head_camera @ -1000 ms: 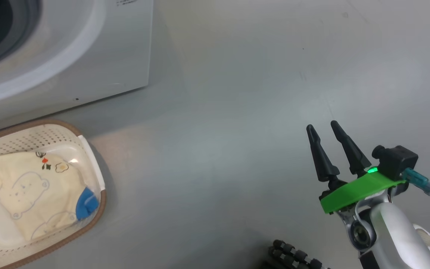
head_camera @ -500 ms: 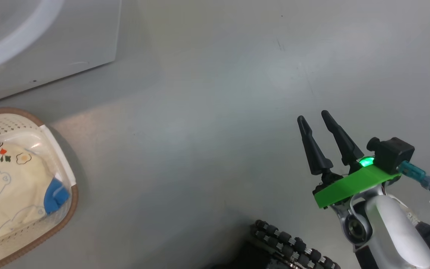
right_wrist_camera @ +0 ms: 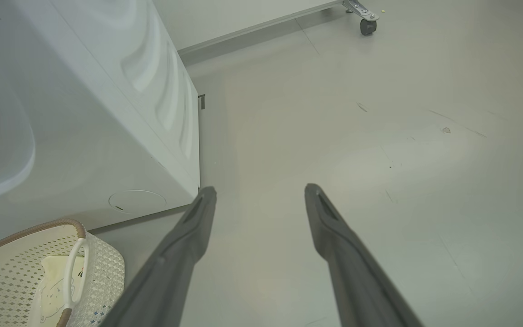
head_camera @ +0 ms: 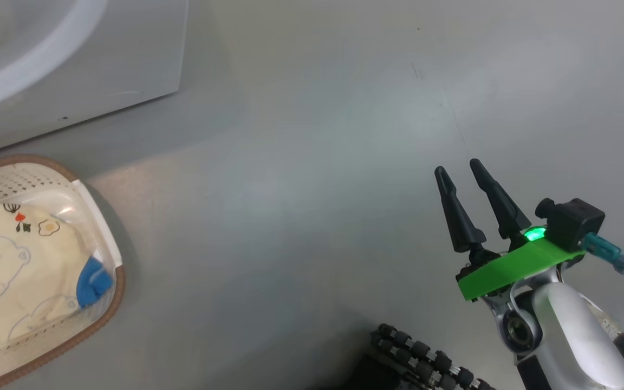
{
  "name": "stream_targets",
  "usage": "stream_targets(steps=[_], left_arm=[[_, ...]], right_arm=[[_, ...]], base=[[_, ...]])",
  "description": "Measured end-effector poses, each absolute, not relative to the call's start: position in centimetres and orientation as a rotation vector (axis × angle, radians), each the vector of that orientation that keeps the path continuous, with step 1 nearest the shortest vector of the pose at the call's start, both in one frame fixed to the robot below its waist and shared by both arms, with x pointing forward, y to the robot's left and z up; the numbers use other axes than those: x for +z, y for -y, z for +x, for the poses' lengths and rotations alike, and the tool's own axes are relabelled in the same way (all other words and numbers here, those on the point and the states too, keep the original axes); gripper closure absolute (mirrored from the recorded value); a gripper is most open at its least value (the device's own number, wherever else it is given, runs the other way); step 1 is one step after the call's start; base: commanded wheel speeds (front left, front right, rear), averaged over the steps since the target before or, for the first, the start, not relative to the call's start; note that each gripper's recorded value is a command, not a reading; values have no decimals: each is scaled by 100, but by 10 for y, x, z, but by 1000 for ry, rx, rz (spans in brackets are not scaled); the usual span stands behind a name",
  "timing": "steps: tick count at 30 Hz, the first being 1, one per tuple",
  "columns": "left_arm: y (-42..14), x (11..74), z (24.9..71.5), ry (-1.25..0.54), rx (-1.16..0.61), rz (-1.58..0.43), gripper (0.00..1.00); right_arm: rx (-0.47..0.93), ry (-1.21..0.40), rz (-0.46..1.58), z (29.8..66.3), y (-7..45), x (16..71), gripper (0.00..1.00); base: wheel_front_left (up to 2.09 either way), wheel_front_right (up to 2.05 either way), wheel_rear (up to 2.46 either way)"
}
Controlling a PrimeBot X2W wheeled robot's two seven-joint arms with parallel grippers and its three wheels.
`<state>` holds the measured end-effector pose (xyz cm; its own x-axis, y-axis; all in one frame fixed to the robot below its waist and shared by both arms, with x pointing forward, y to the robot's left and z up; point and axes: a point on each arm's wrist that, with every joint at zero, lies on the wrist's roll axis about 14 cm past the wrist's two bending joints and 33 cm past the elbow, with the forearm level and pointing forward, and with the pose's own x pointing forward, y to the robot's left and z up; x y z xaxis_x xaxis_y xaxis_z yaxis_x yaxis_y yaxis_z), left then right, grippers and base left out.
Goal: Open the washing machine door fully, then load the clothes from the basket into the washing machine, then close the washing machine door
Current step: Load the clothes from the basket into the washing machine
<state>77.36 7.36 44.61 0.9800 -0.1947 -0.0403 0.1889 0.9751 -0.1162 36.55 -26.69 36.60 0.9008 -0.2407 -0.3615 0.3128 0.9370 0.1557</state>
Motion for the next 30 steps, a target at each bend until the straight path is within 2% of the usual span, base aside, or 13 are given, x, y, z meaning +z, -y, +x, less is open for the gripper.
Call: stream_targets(steps=[12, 19, 30], left_arm=[[-73, 427, 725, -146, -211, -120, 0], [-83, 436, 693, -132, -202, -127, 0], [-106, 438, 613, -118, -167, -158, 0]], right_arm=[[-231, -299, 220, 379, 254, 377, 0], [-203, -260, 218, 387, 248, 388, 0], [-153, -195, 200, 398, 238, 411, 0]], base=[[0, 0, 0], [0, 0, 0], [0, 0, 0]])
